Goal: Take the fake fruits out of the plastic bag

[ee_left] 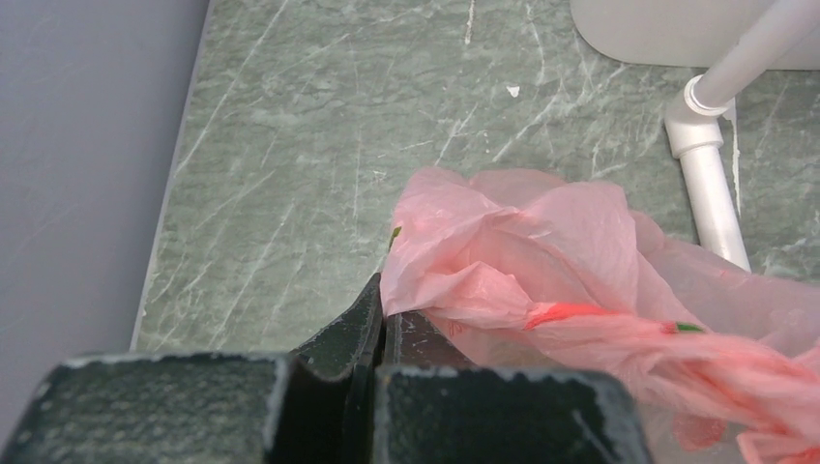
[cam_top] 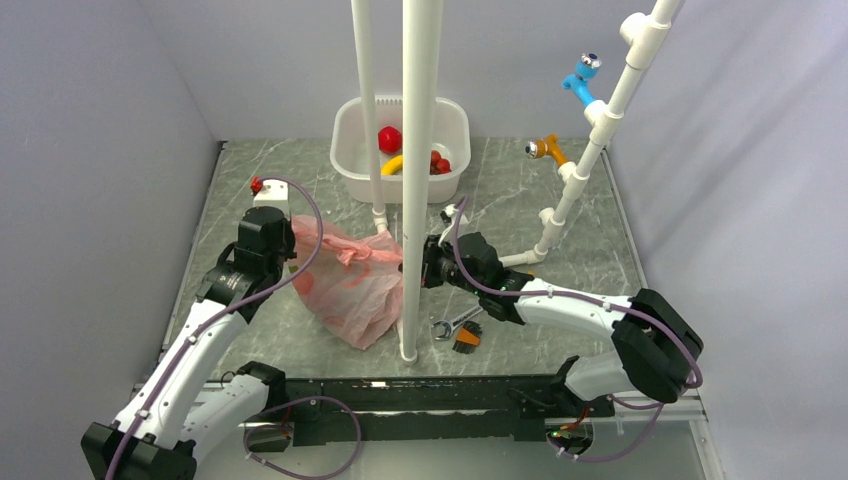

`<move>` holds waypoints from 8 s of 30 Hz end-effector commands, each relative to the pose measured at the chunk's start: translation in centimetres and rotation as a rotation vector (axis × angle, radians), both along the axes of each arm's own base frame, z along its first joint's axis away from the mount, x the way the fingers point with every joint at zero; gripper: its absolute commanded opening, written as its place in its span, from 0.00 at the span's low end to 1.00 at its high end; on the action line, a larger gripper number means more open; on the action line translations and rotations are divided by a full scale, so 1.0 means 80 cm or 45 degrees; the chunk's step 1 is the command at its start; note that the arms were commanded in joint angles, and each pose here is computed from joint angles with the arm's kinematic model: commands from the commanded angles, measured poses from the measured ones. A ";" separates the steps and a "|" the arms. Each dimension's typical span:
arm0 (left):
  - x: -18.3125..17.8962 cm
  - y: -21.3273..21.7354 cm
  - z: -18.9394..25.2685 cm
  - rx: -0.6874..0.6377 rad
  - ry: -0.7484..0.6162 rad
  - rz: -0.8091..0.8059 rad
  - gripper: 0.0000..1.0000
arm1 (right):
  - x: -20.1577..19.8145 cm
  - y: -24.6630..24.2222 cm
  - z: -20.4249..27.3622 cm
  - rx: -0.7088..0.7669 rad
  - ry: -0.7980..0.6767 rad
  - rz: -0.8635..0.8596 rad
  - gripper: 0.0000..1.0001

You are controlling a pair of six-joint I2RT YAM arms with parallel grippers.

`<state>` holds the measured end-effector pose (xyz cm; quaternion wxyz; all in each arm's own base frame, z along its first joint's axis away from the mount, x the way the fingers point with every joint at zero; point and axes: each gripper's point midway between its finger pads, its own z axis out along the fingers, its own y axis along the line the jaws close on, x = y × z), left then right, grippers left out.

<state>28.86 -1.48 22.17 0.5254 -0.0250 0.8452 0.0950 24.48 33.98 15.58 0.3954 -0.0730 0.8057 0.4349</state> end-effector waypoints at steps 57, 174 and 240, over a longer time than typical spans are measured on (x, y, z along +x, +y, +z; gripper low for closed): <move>-0.008 -0.116 0.044 -0.013 -0.212 -0.855 0.99 | 0.066 0.065 0.017 -0.432 -0.417 0.162 0.59; -0.240 -0.030 0.078 -0.408 0.153 -0.408 1.00 | -0.082 0.132 0.227 0.144 -0.602 0.893 0.99; -0.171 -0.005 0.083 -0.250 0.063 -0.240 0.16 | -0.055 0.159 0.241 0.267 -0.656 0.842 0.00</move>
